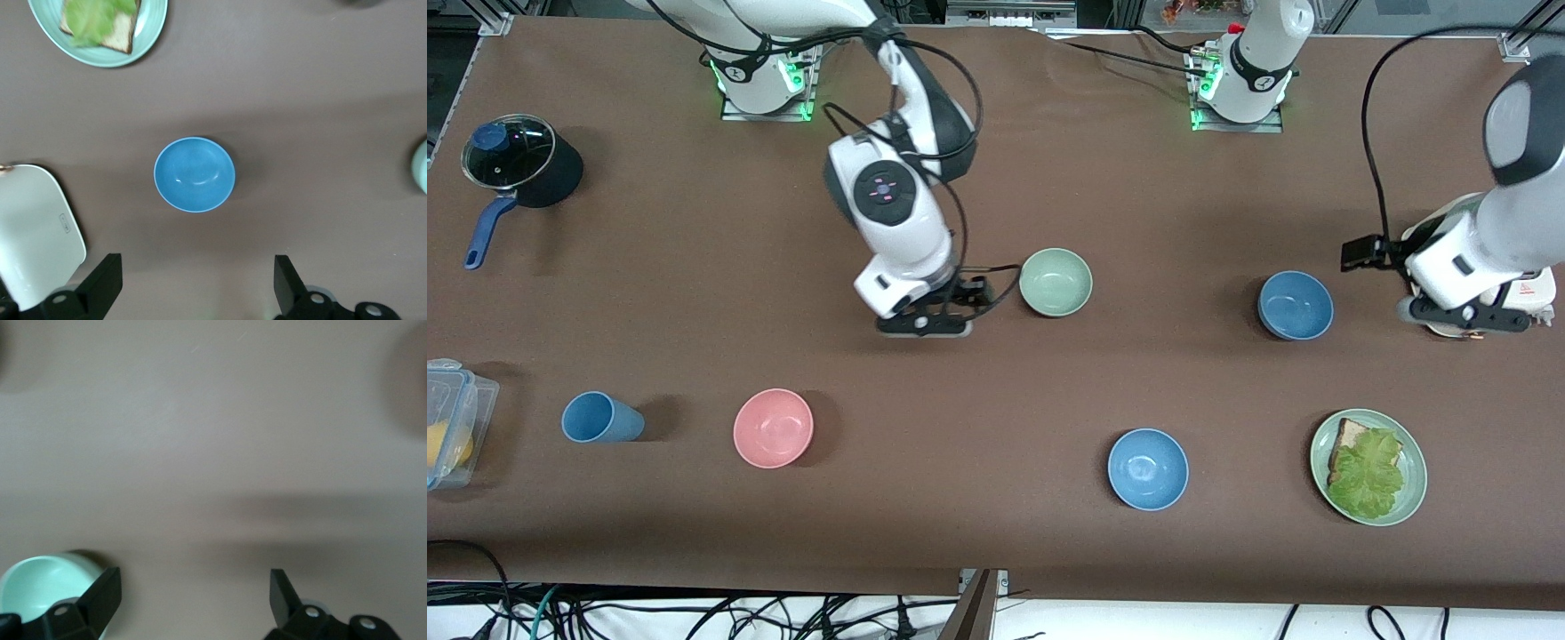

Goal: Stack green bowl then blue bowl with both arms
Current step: 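Release the green bowl with the right gripper while the left gripper reaches the blue bowl, then grasp the light blue bowl rim with the left gripper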

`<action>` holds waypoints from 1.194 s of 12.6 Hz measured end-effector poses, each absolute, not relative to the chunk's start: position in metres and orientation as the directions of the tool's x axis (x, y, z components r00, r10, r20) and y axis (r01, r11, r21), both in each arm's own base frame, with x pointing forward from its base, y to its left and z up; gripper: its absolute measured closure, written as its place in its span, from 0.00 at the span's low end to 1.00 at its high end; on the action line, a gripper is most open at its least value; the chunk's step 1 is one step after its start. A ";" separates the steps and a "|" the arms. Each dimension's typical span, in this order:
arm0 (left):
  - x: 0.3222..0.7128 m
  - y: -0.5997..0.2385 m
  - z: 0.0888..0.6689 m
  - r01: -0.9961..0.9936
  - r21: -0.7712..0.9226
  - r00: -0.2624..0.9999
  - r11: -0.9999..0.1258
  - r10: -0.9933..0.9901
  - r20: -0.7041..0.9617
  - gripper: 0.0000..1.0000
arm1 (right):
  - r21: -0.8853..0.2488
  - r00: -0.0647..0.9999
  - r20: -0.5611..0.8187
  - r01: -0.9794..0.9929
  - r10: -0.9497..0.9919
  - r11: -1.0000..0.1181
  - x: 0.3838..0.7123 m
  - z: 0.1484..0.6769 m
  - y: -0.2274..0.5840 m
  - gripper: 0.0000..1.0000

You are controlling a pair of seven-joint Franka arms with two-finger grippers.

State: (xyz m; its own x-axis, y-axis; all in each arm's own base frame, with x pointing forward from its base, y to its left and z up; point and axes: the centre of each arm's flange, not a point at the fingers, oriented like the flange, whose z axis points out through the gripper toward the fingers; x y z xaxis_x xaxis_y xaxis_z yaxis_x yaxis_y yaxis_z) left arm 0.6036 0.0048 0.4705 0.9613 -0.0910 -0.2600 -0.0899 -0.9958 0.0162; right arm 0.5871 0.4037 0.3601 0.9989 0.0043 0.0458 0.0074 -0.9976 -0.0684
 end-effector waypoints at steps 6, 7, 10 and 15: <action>0.596 0.052 0.419 0.010 0.076 0.960 -0.997 -0.012 -0.280 0.00 | -0.015 0.995 0.003 0.096 0.096 -0.995 0.657 0.386 0.231 0.01; 0.586 0.051 0.405 -0.007 0.048 0.971 -0.999 -0.018 -0.238 0.00 | -0.019 0.996 -0.001 0.088 0.088 -0.996 0.664 0.389 0.207 0.01; 0.555 0.055 0.364 -0.031 -0.005 0.987 -1.000 -0.030 -0.156 0.00 | -0.042 1.000 -0.011 0.019 0.019 -0.999 0.673 0.411 0.146 0.01; 0.558 0.079 0.260 -0.004 -0.018 0.990 -1.000 -0.001 -0.139 0.00 | -0.145 0.996 -0.031 -0.093 -0.089 -0.985 0.654 0.498 0.025 0.01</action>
